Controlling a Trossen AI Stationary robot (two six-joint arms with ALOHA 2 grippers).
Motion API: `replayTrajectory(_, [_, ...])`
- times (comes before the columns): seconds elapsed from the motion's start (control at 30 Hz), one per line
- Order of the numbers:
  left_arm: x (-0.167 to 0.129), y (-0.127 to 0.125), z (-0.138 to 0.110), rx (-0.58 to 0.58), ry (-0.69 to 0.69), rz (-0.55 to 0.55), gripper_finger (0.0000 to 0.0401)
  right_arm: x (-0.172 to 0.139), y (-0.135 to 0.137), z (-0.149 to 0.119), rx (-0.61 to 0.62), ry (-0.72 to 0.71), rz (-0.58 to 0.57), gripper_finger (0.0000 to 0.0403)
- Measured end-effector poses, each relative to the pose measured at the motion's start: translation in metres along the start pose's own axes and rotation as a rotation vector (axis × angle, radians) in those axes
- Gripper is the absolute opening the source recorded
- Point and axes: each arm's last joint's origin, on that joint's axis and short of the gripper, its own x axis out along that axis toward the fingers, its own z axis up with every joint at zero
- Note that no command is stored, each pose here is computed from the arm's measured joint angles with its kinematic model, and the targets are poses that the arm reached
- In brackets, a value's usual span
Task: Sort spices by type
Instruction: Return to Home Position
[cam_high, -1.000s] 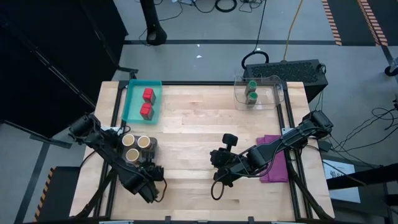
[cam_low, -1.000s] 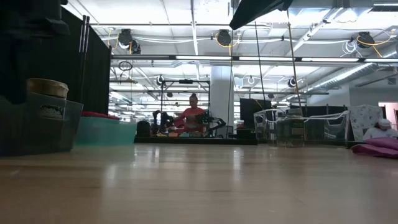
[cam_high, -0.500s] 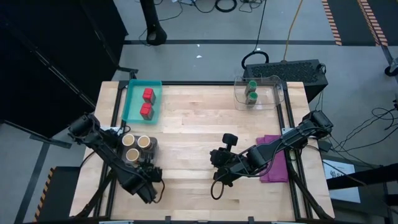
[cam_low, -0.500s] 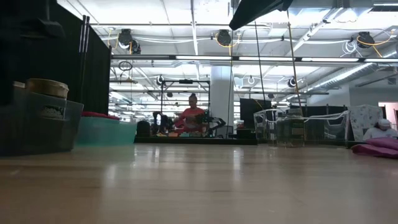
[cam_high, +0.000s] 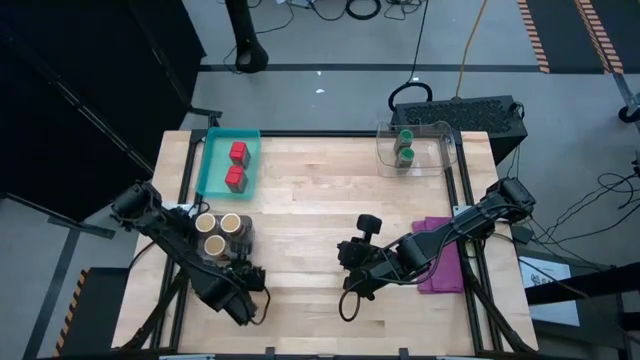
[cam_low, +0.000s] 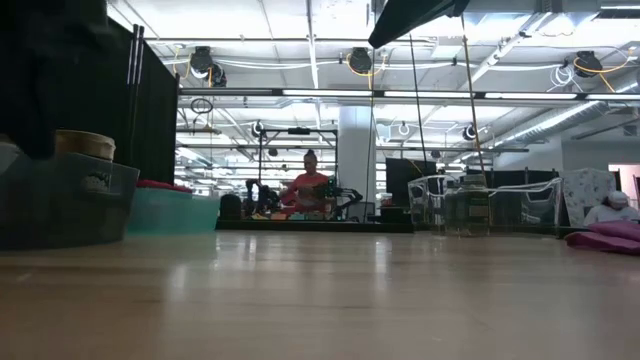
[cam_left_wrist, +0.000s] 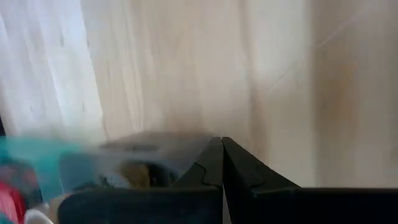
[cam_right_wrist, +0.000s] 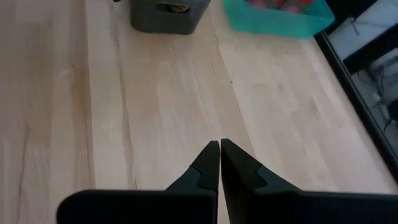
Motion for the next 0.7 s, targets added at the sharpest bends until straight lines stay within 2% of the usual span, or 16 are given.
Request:
replayTrajectory(0.1, [-0.016,-0.005,0.008,0.034,-0.157,-0.019,0.0002,0.003,0.010,0.001,-0.090,-0.094,0.041,0.0000])
replayTrajectory(0.2, [-0.035,-0.007,0.022,0.096,-0.449,-0.066,0.0002,0.008,0.022,0.002,-0.205,-0.252,0.155,0.0000])
replayTrajectory(0.3, [-0.043,0.000,0.037,0.213,-0.699,-0.113,0.0002,0.015,0.018,0.016,-0.239,-0.436,0.298,0.0000])
replayTrajectory(0.37, [-0.041,0.011,0.046,0.300,-0.820,-0.112,0.0002,0.023,0.009,0.022,-0.273,-0.536,0.286,0.0000])
replayTrajectory(0.43, [-0.038,0.030,0.053,0.332,-0.915,-0.060,0.0002,0.030,0.001,0.027,-0.307,-0.625,0.244,0.0000])
replayTrajectory(0.5, [-0.038,0.056,0.061,0.291,-1.003,-0.022,0.0002,0.029,-0.009,0.032,-0.338,-0.719,0.242,0.0000])
replayTrajectory(0.6, [-0.030,0.098,0.062,0.250,-1.094,-0.063,0.0002,0.019,-0.030,0.041,-0.348,-0.829,0.265,0.0000])
replayTrajectory(0.7, [-0.018,0.139,0.053,0.212,-1.103,-0.092,0.0002,0.009,-0.054,0.038,-0.337,-0.860,0.260,0.0000])
